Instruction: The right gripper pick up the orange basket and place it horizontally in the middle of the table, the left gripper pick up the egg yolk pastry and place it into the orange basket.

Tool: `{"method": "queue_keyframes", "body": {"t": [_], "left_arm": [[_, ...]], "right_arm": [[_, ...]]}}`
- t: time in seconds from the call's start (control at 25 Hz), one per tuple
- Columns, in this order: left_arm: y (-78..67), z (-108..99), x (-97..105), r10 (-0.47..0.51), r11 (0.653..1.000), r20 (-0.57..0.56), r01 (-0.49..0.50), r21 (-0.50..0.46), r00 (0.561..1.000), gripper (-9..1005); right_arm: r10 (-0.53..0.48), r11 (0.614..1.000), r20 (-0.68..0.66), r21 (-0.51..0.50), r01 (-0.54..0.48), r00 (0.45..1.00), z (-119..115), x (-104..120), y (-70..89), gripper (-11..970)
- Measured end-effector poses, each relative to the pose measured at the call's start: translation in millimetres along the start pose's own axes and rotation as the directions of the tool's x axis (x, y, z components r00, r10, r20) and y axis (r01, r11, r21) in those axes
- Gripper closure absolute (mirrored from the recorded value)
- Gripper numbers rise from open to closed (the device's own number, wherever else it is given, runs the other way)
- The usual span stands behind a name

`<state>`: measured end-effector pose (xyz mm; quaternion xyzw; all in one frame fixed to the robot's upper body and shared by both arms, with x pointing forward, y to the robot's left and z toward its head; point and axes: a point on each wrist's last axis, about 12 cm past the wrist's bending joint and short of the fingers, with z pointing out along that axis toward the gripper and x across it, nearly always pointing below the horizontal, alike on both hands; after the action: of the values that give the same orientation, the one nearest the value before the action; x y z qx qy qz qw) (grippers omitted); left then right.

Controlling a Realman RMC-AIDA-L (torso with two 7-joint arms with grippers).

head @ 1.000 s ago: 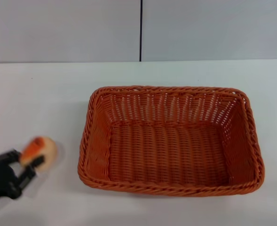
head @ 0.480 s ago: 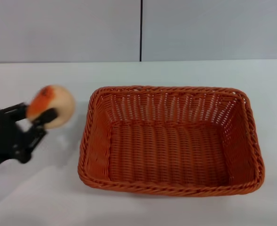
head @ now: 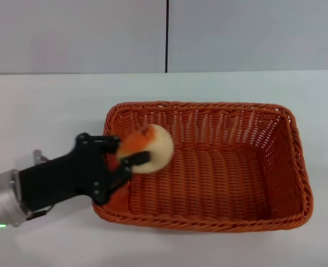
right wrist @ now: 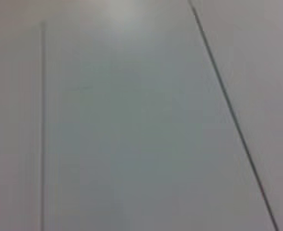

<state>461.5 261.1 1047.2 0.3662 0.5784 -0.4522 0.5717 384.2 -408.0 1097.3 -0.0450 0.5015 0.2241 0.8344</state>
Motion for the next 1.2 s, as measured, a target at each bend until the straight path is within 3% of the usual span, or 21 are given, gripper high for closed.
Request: {"method": "queue_keyframes", "body": {"t": [0.28,0.4,0.52,0.68,0.72,0.76,0.88,0.92,1.04,1.08,1.12,1.2], "left_arm": [[2.0,18,9,-0.028,0.999,-0.048,0.029,0.015,0.998,809],[3.0,18,11,-0.034,0.999,-0.058,0.034,-0.003,0.998,714],[4.7,11,11,-0.033,0.999,-0.058,0.031,-0.030,0.998,615],[12.5,-15,5,-0.014,0.984,-0.016,0.011,-0.177,1.000,476],[12.5,-15,5,-0.014,0.984,-0.016,0.011,-0.177,1.000,441],[17.7,-45,0,0.026,0.939,0.011,-0.021,-0.343,1.000,406],[17.4,-69,-1,0.051,0.879,0.037,-0.028,-0.476,0.998,277],[17.4,-69,-1,0.051,0.879,0.037,-0.028,-0.476,0.998,234],[7.2,-104,1,0.099,0.744,0.091,-0.012,-0.668,0.991,193],[7.2,-104,1,0.099,0.744,0.091,-0.012,-0.668,0.991,195],[-2.2,-121,4,0.124,0.666,0.109,-0.002,-0.746,0.986,196],[-7.3,-129,6,0.135,0.624,0.108,0.001,-0.782,0.985,196]], "right_arm": [[0.003,0.998,-0.019,0.057,-0.002,1.000,-7,4,-1.7,518],[0.006,0.997,-0.027,0.073,-0.004,1.000,-7,6,-2.8,519],[0.005,0.995,-0.044,0.101,-0.001,0.999,-7,8,-5.9,519],[-0.013,0.985,-0.070,0.170,0.025,0.997,-10,13,-12.0,519],[-0.013,0.985,-0.070,0.170,0.025,0.997,-10,13,-12.0,519],[-0.017,0.980,-0.076,0.195,0.031,0.997,-11,15,-14.2,519],[-0.022,0.963,-0.084,0.267,0.044,0.996,-12,22,-19.4,519],[-0.028,0.957,-0.084,0.285,0.051,0.996,-11,24,-20.8,519],[-0.076,0.951,-0.097,0.291,0.101,0.992,-7,28,-22.1,518],[-0.094,0.950,-0.104,0.290,0.120,0.990,-4,30,-22.2,518],[-0.103,0.948,-0.108,0.290,0.131,0.989,-2,31,-22.5,518],[-0.107,0.942,-0.123,0.305,0.140,0.987,0,36,-23.7,518]]}}
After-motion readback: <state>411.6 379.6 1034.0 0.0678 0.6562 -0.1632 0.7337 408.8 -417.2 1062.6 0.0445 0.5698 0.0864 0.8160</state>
